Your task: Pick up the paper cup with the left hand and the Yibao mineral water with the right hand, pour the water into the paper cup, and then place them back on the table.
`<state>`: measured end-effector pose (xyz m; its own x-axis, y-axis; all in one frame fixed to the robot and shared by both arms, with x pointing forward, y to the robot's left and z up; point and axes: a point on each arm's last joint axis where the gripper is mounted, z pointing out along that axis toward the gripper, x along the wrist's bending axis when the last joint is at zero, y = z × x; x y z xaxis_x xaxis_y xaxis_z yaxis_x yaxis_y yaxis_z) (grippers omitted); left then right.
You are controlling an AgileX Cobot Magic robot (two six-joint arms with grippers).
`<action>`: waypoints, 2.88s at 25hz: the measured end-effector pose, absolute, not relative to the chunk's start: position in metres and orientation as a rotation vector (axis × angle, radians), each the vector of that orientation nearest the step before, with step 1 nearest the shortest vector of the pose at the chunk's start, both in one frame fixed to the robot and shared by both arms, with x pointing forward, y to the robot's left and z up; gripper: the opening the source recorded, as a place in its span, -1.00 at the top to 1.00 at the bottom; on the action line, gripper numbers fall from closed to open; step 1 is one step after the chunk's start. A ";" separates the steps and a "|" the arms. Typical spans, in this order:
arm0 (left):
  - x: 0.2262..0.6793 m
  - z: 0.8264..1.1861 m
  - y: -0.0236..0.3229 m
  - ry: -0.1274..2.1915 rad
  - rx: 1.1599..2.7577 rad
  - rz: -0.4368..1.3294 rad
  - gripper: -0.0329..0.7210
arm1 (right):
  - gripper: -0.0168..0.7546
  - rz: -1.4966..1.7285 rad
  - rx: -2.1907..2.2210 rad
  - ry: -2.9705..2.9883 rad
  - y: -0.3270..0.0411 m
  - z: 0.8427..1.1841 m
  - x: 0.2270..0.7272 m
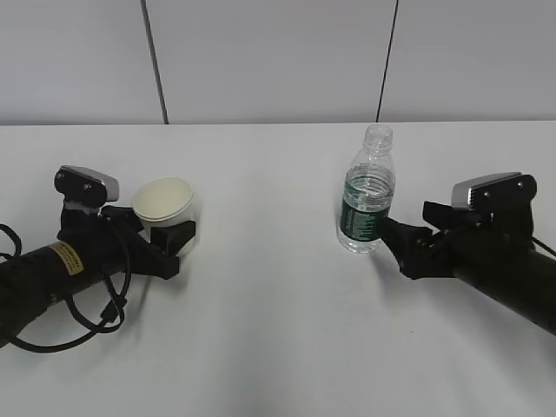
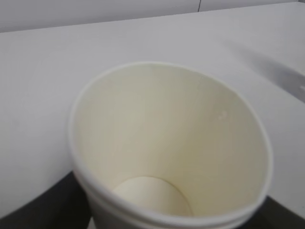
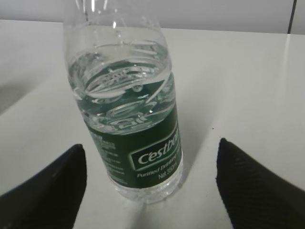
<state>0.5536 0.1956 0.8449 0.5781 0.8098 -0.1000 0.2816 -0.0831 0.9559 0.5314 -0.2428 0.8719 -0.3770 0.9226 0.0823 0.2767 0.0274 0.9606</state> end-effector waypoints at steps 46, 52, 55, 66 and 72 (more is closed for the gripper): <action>0.552 0.845 0.194 0.906 1.656 0.554 -0.26 | -0.47 1.550 1.076 1.757 -0.222 0.854 0.597; 0.552 0.845 0.194 0.904 1.657 0.552 -0.26 | -0.39 1.549 1.082 1.747 -0.223 0.854 0.598; 0.552 0.845 0.193 0.895 1.662 0.546 -0.25 | -0.39 1.548 1.085 1.744 -0.223 0.854 0.598; 0.548 0.844 0.189 0.831 1.694 0.496 -0.24 | -0.37 1.546 1.075 1.749 -0.223 0.854 0.598; 0.544 0.845 0.183 0.818 1.694 0.441 -0.23 | -0.37 1.542 1.064 1.755 -0.223 0.854 0.597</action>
<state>0.5443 0.1831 0.8455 0.6869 0.7158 -0.1253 0.2887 -0.1106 0.9510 0.5975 -0.2227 0.8541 -0.5234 0.8477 0.0866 0.1948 0.0201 0.9806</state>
